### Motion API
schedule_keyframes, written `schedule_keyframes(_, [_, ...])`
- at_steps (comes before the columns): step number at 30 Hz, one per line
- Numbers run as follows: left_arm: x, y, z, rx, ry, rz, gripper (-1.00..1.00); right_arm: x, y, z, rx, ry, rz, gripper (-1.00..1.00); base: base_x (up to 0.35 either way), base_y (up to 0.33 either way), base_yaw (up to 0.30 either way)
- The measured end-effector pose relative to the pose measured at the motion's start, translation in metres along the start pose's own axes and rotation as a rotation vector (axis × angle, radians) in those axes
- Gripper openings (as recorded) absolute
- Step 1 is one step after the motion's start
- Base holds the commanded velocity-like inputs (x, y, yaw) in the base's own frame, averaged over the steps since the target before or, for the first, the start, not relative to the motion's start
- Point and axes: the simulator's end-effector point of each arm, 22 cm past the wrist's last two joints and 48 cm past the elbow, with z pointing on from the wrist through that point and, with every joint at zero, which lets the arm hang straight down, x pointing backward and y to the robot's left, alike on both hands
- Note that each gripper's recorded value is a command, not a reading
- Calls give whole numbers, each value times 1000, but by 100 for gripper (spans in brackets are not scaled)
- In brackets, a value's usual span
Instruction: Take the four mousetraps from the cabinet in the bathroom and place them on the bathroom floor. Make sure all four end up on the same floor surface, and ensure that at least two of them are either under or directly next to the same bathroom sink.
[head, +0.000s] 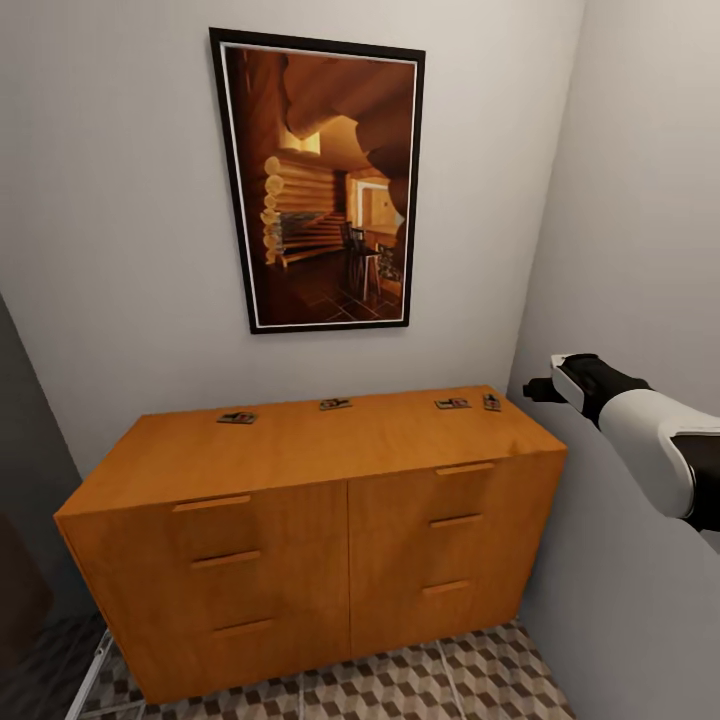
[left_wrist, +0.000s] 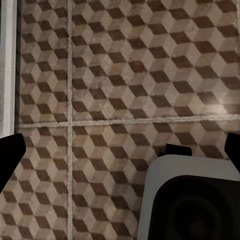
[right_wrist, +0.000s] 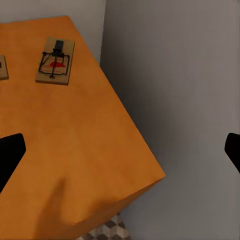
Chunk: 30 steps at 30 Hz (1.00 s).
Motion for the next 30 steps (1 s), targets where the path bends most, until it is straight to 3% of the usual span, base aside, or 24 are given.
schedule_keyframes(7, [0, 0, 0, 0, 0, 0, 100, 0, 0, 0, 0, 0, 0, 100, 69, 34, 0])
schedule_keyframes(30, [0, 0, 0, 0, 0, 0, 100, 1, 1, 0, -2, 1, -1, 100, 206, 116, 0])
